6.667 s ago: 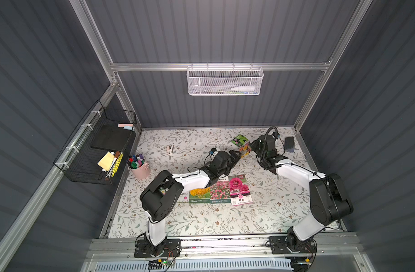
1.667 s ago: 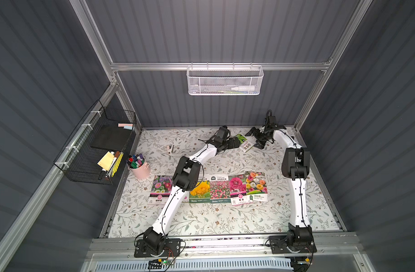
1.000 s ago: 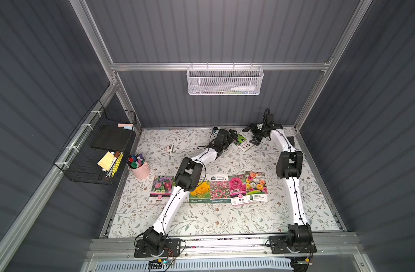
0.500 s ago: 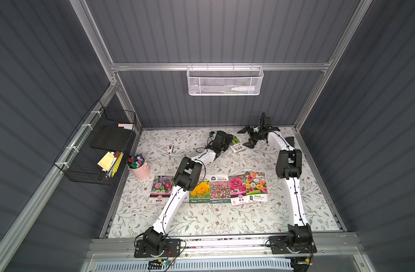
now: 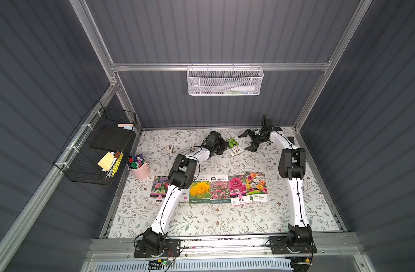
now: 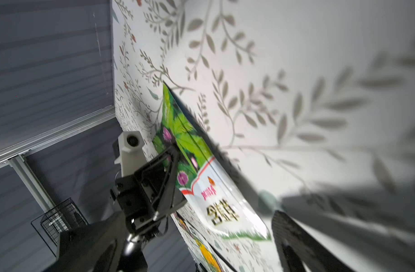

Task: Arrange the seed packets in a row
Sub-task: Pick up the seed packet from the center of the board.

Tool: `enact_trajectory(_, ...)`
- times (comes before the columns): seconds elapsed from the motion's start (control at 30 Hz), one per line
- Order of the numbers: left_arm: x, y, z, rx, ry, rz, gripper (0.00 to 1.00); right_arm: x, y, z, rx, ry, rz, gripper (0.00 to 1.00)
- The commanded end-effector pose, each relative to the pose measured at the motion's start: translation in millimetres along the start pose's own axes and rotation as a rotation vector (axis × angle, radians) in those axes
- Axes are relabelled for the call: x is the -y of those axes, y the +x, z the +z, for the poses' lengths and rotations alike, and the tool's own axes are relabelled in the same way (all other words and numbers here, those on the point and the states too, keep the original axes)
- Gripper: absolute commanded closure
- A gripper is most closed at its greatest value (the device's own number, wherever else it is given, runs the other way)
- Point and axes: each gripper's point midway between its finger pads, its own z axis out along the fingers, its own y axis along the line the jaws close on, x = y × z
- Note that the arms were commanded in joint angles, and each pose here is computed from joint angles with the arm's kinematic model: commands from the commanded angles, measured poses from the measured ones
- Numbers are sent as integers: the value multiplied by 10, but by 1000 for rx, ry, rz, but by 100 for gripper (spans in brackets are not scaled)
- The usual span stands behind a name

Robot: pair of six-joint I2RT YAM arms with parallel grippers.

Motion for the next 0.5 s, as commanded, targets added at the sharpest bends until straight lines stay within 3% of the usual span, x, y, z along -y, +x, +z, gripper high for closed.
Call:
enact_trajectory(0.0,-548,307,-7,-186,-133,-103,100,-115,216,-374,49,23,-90,1)
enact_trajectory(0.13,-119,421,-117,-259,8,-69,100,-91,527,-601,81,23,-138,1)
enact_trajectory(0.3,408,402,-260,-250,243,-51,100,23,941,-729,62,-13,-142,1)
enact_trajectory(0.47,407,561,-455,-271,252,-33,100,289,1256,-682,25,-35,-107,1)
